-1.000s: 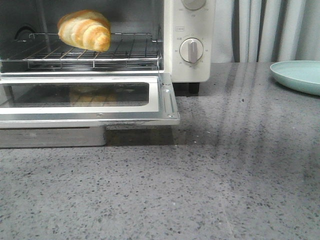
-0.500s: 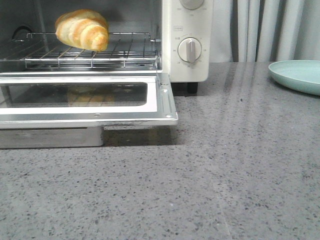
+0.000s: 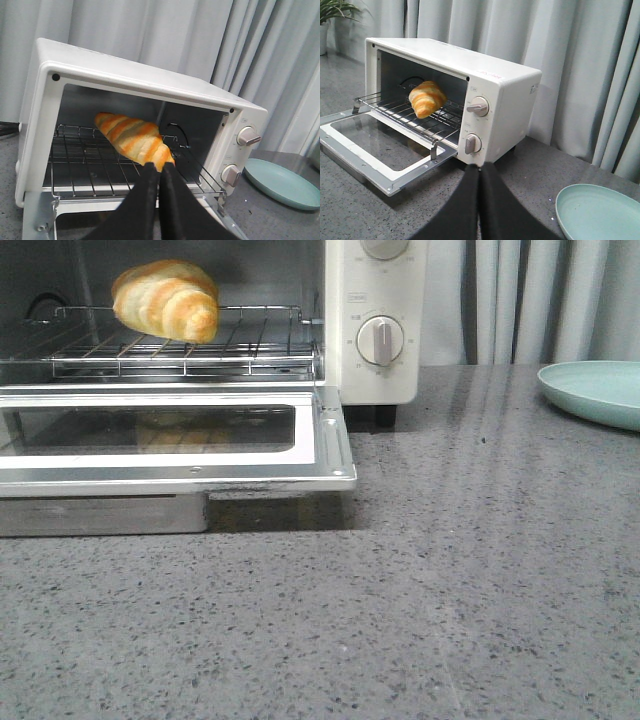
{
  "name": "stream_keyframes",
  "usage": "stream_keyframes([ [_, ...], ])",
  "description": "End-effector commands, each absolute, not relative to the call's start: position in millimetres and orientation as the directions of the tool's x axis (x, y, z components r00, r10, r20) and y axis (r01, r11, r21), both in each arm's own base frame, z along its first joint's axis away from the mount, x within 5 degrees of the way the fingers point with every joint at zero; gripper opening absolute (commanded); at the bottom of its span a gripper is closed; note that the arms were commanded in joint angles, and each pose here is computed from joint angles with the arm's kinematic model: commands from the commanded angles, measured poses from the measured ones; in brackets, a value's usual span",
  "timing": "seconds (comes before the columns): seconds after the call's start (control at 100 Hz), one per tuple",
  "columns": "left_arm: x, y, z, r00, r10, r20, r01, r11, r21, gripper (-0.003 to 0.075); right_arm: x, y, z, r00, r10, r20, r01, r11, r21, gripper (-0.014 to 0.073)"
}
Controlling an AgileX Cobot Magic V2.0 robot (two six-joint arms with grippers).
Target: Put bread in oven
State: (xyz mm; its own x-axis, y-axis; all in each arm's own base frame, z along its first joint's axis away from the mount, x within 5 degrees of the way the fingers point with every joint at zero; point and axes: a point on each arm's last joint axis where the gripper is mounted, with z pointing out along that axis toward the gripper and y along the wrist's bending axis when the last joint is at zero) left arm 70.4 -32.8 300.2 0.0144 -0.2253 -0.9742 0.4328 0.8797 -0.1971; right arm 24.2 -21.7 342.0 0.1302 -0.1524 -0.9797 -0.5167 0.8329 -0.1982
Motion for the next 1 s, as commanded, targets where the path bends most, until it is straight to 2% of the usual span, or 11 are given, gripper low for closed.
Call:
stream_keyframes([
  [0.0, 70.9, -30.3, 309.5, 0.033, -0.270, -0.962, 0.416, 0.879, -0.232, -0.0021, 23.0, -21.3, 353.3, 0.197, -0.134, -0.971, -0.506, 0.835, -0.218, -0.0069],
  [0.53, 72.1, -30.5, 303.6, 0.021, -0.259, -0.966, 0.409, 0.884, -0.228, -0.0021, 23.0, -21.3, 353.3, 0.197, -0.134, -0.971, -0.506, 0.835, -0.218, -0.0069],
  [0.6, 72.1, -27.8, 300.7, 0.079, -0.154, -0.985, 0.377, 0.919, -0.114, -0.0021, 23.0, -21.3, 353.3, 0.197, -0.134, -0.971, -0.506, 0.835, -0.218, -0.0069],
  [0.64, 70.4, -24.8, 301.3, 0.155, -0.028, -0.987, 0.337, 0.941, 0.026, -0.0021, 23.0, -21.3, 353.3, 0.197, -0.134, -0.971, -0.506, 0.835, -0.218, -0.0069],
  [0.71, 68.0, -23.2, 294.2, 0.207, 0.141, -0.968, 0.293, 0.935, 0.198, -0.0021, 23.0, -21.3, 353.3, 0.197, -0.134, -0.971, -0.506, 0.835, -0.218, -0.0069],
  [0.78, 67.6, -20.4, 282.7, 0.208, 0.207, -0.956, 0.249, 0.934, 0.257, -0.0021, 23.0, -21.3, 353.3, 0.197, -0.134, -0.971, -0.506, 0.835, -0.218, -0.0069],
  [0.99, 66.2, -11.5, 239.8, 0.100, 0.076, -0.992, 0.166, 0.982, 0.092, -0.0021, 23.0, -21.3, 353.3, 0.197, -0.134, -0.971, -0.506, 0.835, -0.218, -0.0069],
])
